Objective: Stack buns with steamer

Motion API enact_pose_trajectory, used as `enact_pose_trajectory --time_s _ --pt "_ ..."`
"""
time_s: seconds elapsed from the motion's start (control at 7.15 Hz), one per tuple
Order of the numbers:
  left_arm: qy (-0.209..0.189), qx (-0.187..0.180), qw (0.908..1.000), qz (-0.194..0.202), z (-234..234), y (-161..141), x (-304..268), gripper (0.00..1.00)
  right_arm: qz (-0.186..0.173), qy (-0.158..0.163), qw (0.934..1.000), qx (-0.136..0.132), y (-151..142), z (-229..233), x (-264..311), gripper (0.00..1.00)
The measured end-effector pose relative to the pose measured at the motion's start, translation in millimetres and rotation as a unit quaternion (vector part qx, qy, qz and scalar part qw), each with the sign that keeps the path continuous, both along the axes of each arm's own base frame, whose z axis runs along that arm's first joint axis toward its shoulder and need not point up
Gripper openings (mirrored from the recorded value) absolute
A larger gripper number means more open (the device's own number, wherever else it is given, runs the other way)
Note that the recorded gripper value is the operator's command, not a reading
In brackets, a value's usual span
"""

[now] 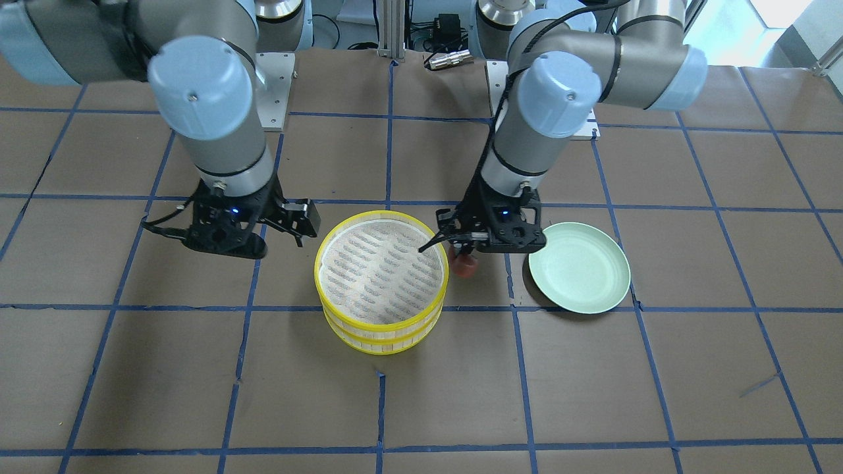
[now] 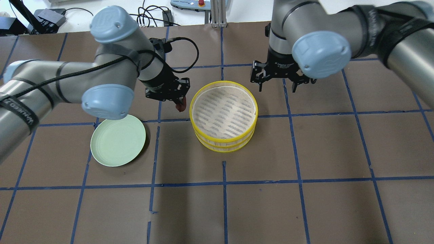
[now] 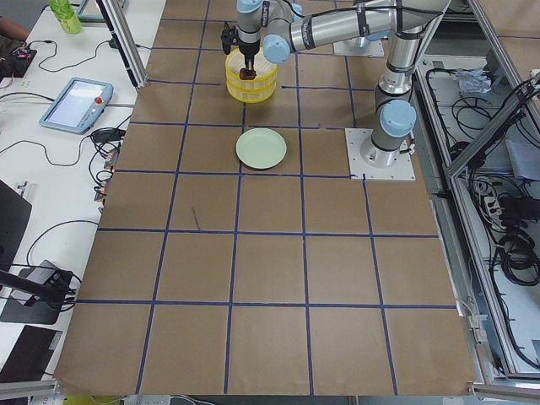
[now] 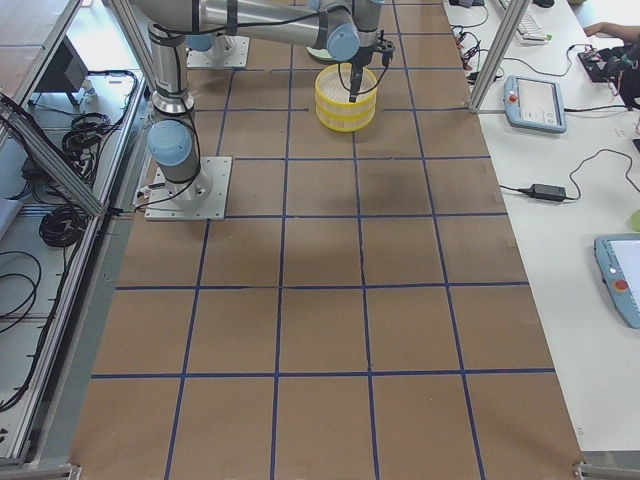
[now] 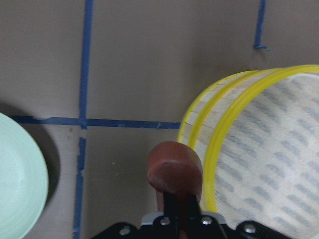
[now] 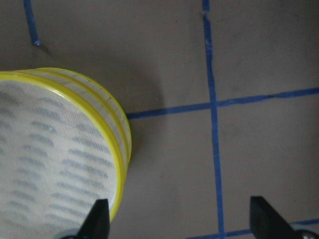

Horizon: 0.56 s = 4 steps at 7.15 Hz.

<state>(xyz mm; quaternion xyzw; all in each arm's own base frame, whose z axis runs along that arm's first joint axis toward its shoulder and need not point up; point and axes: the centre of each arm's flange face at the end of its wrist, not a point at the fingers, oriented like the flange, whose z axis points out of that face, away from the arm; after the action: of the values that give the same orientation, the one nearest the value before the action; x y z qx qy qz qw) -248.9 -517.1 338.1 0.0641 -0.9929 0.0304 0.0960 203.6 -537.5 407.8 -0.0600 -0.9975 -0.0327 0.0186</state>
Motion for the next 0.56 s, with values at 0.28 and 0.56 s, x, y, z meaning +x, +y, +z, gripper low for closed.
enact_pose_trajectory --time_s 0.28,0.56 --pt "0.011 -0.002 0.9995 0.028 -13.5 2.4 -61.7 0.99 0.005 -0.007 0.9999 0.011 27.0 69.7 -30.4 1.0" --pt "0.011 0.0 0.9993 0.035 -19.4 2.8 -74.3 1.0 0.034 -0.01 0.9994 0.001 51.0 102.6 -37.0 1.0"
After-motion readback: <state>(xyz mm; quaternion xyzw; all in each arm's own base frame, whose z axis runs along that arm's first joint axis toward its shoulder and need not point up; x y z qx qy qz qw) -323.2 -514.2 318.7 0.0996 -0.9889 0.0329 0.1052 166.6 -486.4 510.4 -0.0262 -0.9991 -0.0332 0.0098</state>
